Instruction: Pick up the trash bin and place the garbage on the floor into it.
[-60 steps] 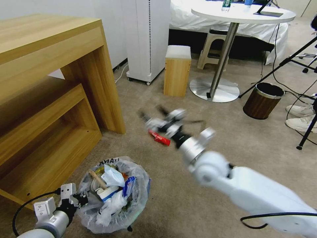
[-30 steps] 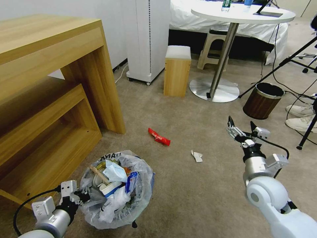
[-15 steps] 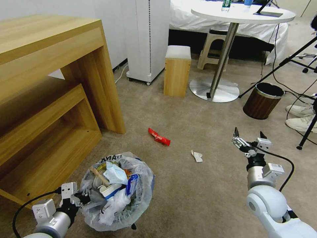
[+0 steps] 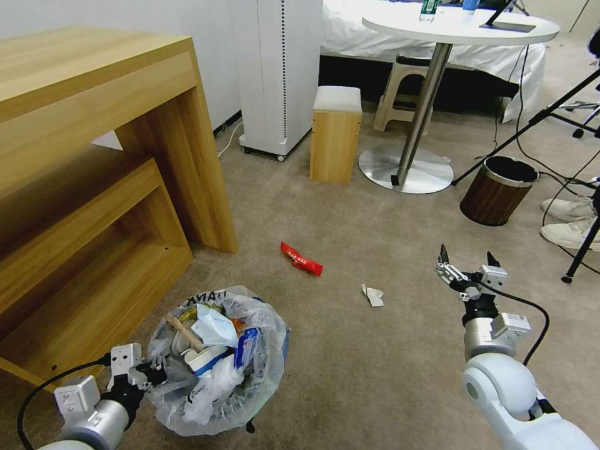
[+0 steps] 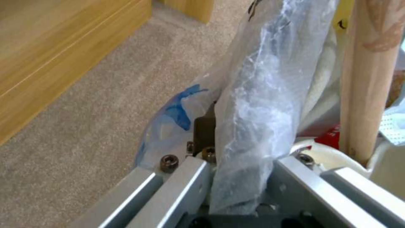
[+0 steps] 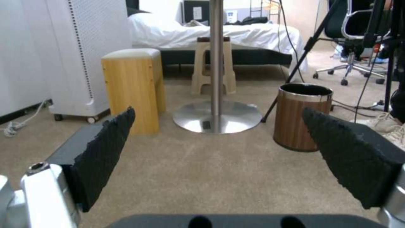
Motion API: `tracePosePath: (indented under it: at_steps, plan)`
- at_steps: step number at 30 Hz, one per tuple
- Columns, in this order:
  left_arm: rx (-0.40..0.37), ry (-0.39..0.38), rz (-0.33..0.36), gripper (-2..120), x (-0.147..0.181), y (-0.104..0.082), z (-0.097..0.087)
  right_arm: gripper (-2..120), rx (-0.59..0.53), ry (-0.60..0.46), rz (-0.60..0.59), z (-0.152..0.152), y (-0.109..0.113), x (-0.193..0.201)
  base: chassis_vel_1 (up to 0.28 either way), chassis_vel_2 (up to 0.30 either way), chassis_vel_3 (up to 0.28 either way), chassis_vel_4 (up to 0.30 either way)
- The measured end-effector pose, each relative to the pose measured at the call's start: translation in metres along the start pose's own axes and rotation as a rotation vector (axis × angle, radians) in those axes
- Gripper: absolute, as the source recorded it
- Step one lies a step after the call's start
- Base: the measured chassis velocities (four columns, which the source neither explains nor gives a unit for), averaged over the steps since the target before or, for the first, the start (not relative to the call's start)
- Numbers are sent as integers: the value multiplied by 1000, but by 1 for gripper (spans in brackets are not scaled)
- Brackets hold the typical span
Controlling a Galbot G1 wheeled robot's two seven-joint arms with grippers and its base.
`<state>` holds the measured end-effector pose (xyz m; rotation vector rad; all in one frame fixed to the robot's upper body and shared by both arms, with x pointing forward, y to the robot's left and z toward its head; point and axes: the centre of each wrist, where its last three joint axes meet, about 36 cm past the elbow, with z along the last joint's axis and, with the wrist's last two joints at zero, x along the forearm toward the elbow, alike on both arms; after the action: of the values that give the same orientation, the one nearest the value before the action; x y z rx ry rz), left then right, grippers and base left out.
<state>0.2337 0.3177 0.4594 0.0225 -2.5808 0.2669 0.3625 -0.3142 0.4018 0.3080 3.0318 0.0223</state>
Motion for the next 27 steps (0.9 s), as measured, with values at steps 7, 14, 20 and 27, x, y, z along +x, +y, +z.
tracePosePath:
  at_steps: [7, 14, 20, 27]
  plan:
    - [2, -1, -3, 0, -1, 0, 1, 100, 4, 3, -1, 0, -2, 1, -62, 56, 51, -52]
    - [3, -2, -6, 0, 0, 0, 2, 100, 4, -3, -7, 0, -2, 0, -92, 101, 102, -94]
    - [3, -2, -6, 0, 1, -1, 3, 99, 4, -2, -11, 0, -2, 0, -35, 44, 37, -40]
    - [2, -2, -6, 0, 2, -2, 4, 95, 10, -3, -12, -1, -3, 0, -54, 45, 46, -56]
